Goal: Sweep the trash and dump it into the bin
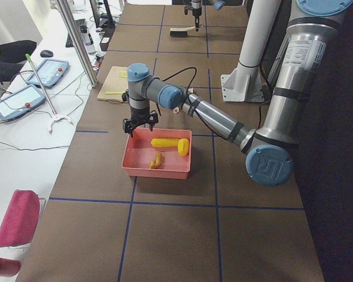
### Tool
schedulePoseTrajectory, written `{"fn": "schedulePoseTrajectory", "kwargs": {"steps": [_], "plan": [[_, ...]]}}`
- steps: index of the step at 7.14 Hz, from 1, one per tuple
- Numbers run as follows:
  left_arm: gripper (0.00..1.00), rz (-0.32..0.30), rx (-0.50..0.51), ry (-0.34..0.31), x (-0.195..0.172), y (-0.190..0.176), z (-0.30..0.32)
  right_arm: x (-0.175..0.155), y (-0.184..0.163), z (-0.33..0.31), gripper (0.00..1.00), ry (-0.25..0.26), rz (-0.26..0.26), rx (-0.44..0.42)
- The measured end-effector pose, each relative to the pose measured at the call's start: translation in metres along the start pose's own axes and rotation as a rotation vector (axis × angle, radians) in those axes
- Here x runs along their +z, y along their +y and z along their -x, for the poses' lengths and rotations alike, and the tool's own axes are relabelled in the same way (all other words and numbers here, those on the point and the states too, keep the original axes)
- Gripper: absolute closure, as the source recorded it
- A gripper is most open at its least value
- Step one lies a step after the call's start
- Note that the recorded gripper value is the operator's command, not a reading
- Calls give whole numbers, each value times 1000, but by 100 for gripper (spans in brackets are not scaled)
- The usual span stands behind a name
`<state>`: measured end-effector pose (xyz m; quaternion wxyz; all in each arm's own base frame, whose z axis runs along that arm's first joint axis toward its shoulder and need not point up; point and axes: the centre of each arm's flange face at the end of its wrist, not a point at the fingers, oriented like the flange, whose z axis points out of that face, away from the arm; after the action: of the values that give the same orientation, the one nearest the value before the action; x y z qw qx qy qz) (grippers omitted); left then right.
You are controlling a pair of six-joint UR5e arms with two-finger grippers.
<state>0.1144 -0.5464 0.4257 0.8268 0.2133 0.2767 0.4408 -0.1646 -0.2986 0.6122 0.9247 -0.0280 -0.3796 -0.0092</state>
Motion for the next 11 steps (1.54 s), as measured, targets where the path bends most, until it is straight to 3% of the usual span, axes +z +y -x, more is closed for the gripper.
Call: {"fn": "schedulePoseTrajectory", "kwargs": {"steps": [1, 2, 3, 6, 9, 11], "plan": [[0, 1, -1, 2, 1, 1, 0, 2, -1, -1, 80, 3, 3, 2], [0, -2, -3, 10, 2, 1, 0, 5, -2, -3, 34, 6, 5, 2], [0, -6, -3, 23, 3, 1, 0, 8, -3, -4, 1, 10, 7, 0], [0, -16, 1, 31, 1, -1, -3, 9, -8, -5, 0, 6, 3, 3], [0, -8, -4, 32, 5, 0, 0, -37, -23, -25, 0, -97, -30, 67], [0, 13, -61, 29, 10, 17, 20, -59, -50, -31, 0, -108, -64, 99]]}}
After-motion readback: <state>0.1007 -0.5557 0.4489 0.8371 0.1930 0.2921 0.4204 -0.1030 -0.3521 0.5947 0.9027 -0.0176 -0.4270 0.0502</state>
